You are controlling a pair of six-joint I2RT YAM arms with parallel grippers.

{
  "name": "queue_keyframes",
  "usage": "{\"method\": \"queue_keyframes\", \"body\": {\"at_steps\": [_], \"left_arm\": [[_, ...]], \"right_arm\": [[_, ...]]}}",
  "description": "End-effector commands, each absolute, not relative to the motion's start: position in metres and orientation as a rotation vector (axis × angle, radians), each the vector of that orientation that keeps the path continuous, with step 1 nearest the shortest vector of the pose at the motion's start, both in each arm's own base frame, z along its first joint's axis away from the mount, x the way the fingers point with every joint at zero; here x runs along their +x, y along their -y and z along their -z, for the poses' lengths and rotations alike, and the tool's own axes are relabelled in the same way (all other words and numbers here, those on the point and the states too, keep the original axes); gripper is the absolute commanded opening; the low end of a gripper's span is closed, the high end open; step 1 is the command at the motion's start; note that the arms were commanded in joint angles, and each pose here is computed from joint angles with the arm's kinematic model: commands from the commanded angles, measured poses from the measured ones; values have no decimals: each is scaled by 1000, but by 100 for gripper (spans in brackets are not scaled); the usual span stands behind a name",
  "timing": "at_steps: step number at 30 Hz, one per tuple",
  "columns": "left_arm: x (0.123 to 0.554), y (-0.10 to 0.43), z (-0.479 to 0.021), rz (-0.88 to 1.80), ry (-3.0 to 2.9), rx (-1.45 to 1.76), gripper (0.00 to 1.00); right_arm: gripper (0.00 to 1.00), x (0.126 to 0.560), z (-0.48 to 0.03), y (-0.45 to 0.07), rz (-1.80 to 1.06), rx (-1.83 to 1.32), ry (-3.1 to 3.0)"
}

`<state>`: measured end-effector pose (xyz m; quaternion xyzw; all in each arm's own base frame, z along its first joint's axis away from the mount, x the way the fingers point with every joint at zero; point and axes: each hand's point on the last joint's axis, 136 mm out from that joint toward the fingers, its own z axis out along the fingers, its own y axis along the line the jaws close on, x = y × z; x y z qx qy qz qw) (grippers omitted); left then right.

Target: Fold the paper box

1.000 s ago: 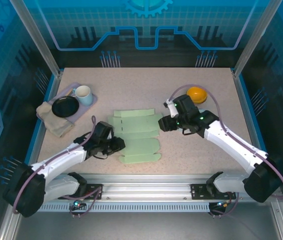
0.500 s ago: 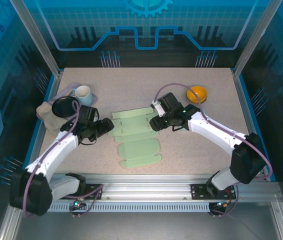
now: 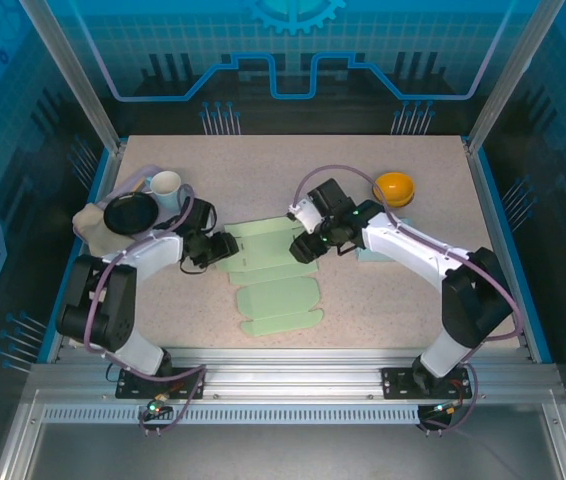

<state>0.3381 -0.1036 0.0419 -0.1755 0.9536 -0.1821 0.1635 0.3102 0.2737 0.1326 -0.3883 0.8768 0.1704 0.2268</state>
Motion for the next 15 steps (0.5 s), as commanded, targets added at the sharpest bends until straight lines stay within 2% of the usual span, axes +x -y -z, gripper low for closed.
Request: {"method": "queue_keyframes", "body": {"at_steps": [1,2,3,5,11,15], "left_arm": [[360,114,-54,602,-2656,-402,20],[363,117,-62,626,-2633,-376,8],[366,119,-75,624,-2603,-347,0],[368,120,-106,515,-2577,-276,0],[358,149,-209,161,-2412,204,0],[342,166,-256,139,-2226,448,0]], "right_arm": [[57,310,-151,-287,-583,-1245,-2290],[56,313,-155,-287,-577,-1278,-2268],[56,318,-159,-286,-559,-1303,-2246],[55,328,-170,-282,-520,-1341,-2205],[58,331,-233,-278,-463,-1569,-1737],[59,347,-273,-264,-350,-1593,-1558]]}}
